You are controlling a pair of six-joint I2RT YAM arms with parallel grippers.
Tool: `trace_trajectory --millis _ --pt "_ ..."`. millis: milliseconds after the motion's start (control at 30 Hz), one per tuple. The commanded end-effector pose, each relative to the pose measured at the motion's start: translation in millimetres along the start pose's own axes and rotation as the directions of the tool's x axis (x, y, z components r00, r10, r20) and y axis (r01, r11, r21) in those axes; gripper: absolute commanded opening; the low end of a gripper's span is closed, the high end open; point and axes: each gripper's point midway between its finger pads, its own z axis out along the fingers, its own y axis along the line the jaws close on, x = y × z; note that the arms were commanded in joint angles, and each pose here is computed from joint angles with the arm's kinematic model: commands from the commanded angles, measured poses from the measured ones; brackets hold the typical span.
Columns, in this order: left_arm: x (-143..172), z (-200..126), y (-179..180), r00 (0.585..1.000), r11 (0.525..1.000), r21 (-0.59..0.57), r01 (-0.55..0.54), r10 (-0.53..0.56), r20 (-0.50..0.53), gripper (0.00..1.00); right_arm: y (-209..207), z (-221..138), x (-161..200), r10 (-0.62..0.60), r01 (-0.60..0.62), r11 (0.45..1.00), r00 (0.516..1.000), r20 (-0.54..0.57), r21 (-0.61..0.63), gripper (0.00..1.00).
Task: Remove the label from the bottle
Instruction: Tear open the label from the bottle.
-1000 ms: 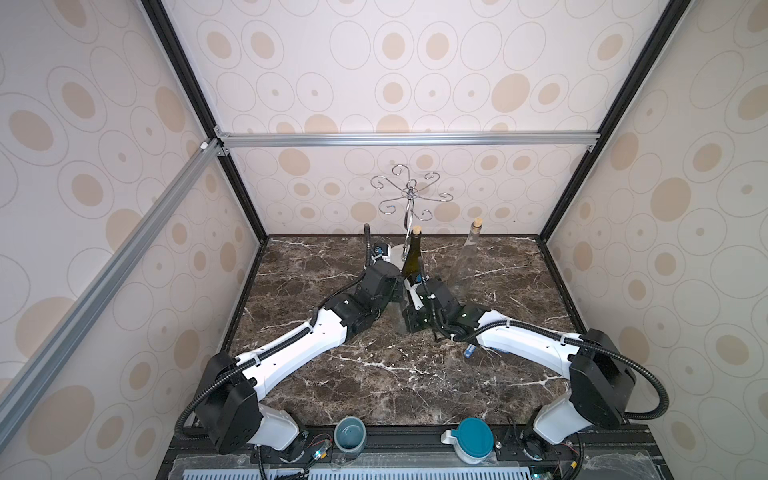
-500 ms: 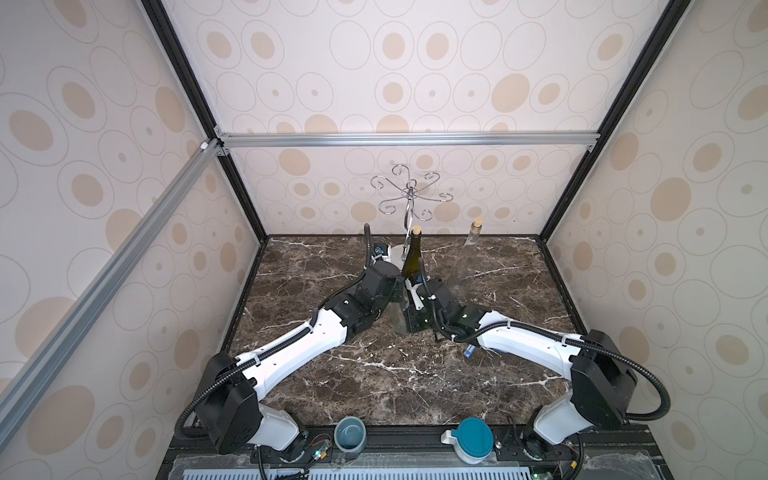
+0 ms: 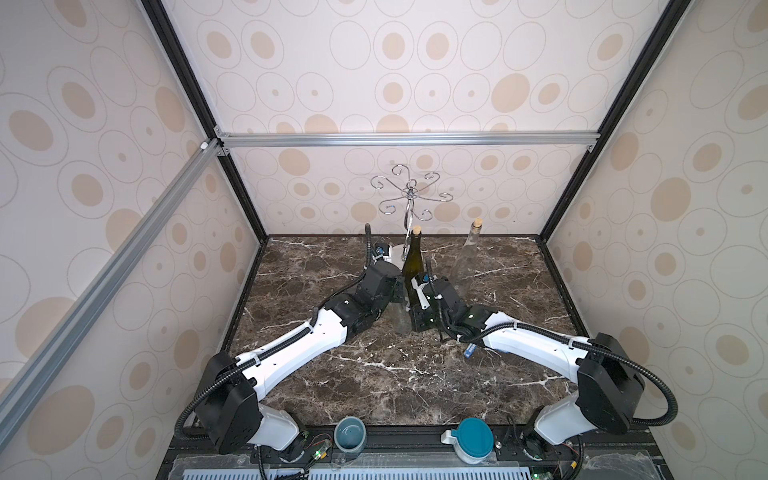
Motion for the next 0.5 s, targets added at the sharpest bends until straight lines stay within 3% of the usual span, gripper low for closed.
trace_trajectory --millis 0,467 --pt "-14 -4 -5 0.999 0.999 -0.002 -0.038 0.038 0.013 0.17 -2 -9 -7 -0.007 0.007 1.000 1.000 0.025 -0.009 0.00" --pt "-13 0 -20 0.990 0.989 0.060 -0.138 0.138 -0.007 0.17 -11 -8 0 0.009 -0.009 1.000 1.000 -0.018 -0.029 0.00"
